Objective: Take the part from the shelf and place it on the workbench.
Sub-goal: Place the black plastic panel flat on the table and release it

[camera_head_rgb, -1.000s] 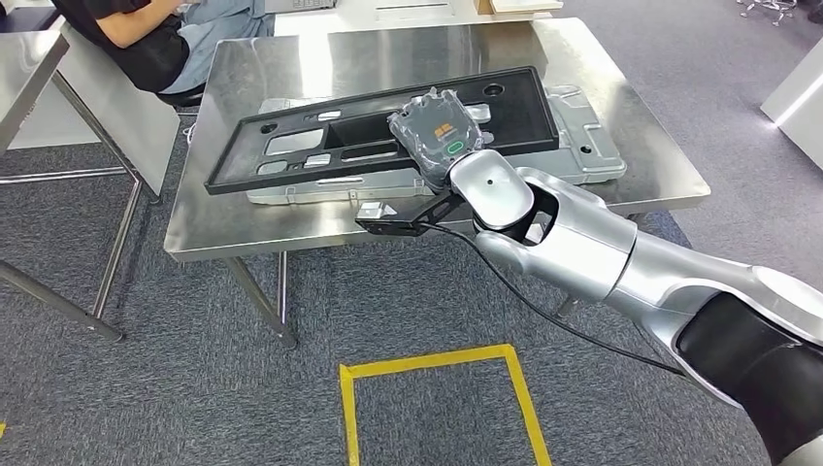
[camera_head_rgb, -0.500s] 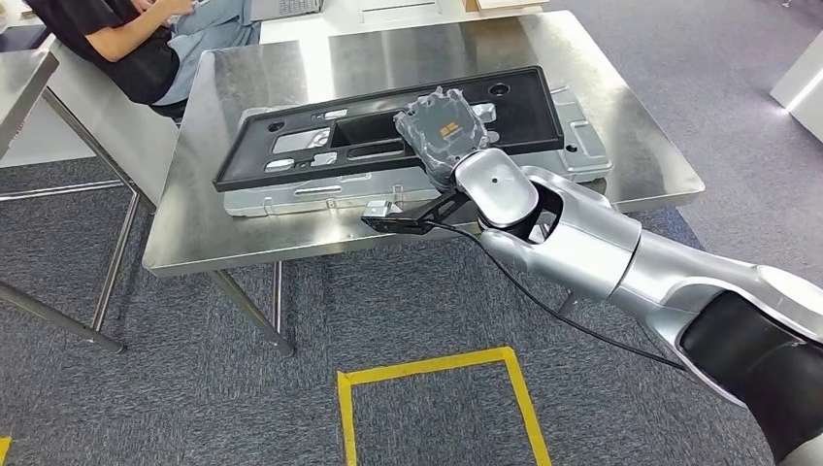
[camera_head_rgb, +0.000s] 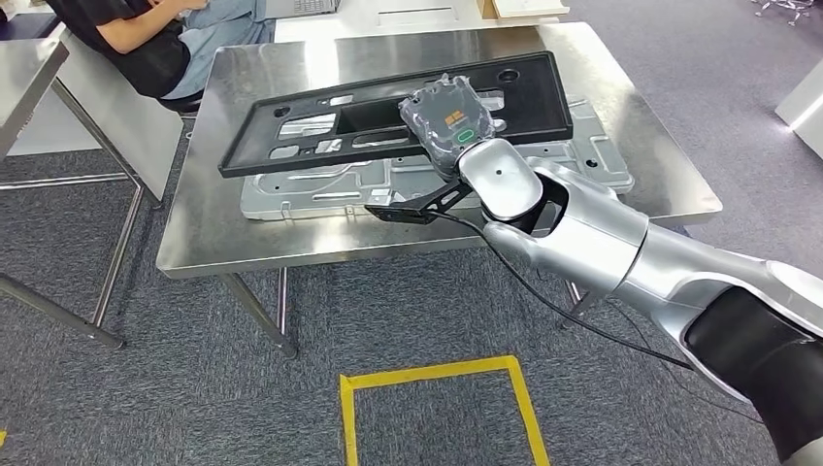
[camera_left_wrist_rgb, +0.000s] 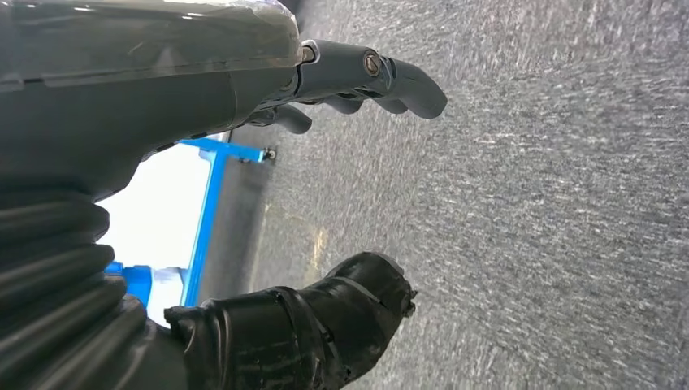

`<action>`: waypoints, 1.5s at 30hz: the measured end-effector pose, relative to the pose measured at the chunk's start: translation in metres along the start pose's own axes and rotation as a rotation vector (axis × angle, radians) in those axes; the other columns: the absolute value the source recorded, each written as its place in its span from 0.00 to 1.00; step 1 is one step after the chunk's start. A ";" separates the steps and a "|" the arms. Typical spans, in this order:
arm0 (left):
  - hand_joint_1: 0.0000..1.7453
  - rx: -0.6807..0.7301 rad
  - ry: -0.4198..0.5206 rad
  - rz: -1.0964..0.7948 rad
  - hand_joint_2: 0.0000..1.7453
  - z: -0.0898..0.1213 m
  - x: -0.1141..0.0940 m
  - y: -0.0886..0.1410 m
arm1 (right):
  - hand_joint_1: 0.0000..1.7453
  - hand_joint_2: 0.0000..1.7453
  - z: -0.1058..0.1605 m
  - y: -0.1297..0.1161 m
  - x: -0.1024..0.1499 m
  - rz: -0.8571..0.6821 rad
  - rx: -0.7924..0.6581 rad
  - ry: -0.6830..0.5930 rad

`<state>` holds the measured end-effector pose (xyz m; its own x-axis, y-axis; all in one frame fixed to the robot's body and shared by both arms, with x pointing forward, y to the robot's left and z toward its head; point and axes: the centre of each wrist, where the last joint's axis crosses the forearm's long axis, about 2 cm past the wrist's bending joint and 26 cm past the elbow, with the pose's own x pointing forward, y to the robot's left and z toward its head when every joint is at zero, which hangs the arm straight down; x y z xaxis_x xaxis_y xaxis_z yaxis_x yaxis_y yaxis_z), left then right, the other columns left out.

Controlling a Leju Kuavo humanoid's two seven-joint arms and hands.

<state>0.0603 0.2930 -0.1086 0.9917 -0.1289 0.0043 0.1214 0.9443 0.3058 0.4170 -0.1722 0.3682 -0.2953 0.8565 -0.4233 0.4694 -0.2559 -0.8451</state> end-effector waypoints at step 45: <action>0.00 0.025 0.040 0.008 1.00 -0.001 0.000 0.004 | 1.00 1.00 0.002 -0.020 -0.026 -0.004 0.012 0.043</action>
<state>0.0605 0.2968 -0.1085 0.9936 -0.1086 -0.0309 0.1127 0.9373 0.3299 0.4143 -0.1904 0.3954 -0.2608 0.8763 -0.4051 0.4582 -0.2570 -0.8509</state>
